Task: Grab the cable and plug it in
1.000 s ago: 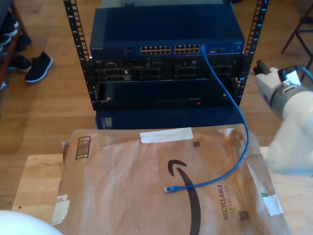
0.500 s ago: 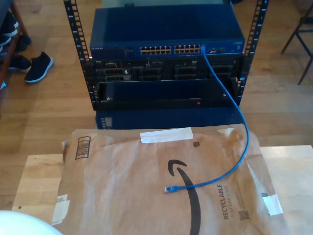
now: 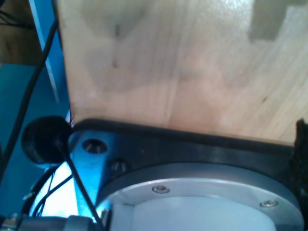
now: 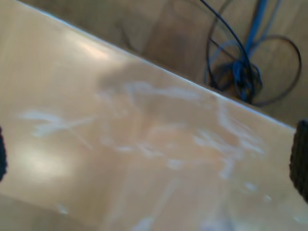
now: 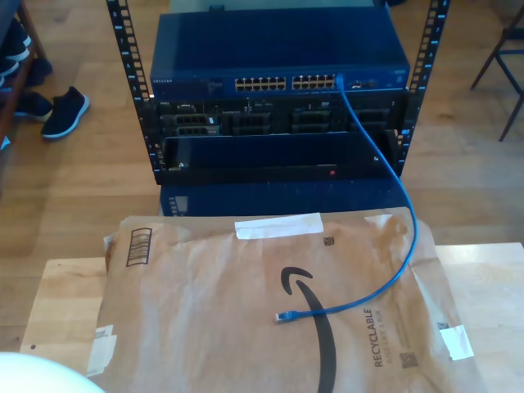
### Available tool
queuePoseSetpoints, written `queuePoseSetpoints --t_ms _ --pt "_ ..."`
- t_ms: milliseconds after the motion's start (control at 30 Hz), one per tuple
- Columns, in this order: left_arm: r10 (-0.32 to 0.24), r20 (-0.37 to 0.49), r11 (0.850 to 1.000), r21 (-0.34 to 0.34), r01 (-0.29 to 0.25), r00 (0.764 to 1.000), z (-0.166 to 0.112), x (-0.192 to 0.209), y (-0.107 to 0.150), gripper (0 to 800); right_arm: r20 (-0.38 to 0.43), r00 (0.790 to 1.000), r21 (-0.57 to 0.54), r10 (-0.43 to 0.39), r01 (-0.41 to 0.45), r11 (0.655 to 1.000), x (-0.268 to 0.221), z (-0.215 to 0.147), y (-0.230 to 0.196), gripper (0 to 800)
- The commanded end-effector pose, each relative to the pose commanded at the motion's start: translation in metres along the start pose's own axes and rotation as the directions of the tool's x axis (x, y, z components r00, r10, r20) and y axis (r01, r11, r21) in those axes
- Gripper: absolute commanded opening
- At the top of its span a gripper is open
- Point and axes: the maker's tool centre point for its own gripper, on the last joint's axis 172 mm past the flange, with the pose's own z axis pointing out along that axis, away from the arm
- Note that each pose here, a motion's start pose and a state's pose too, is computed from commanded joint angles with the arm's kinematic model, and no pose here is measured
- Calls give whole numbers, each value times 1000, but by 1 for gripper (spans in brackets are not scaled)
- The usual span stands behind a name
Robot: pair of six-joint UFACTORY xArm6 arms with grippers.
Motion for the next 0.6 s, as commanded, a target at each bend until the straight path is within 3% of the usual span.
queuePoseSetpoints --t_ms 400,600 --pt "2 0 1000 0 -2 1000 0 0 0 800 49 998 -52 50 -48 998 -11 12 54 792" --pt "2 2 1000 0 -2 1000 1 -1 0 800 136 988 -87 73 -62 994 -47 42 91 790"
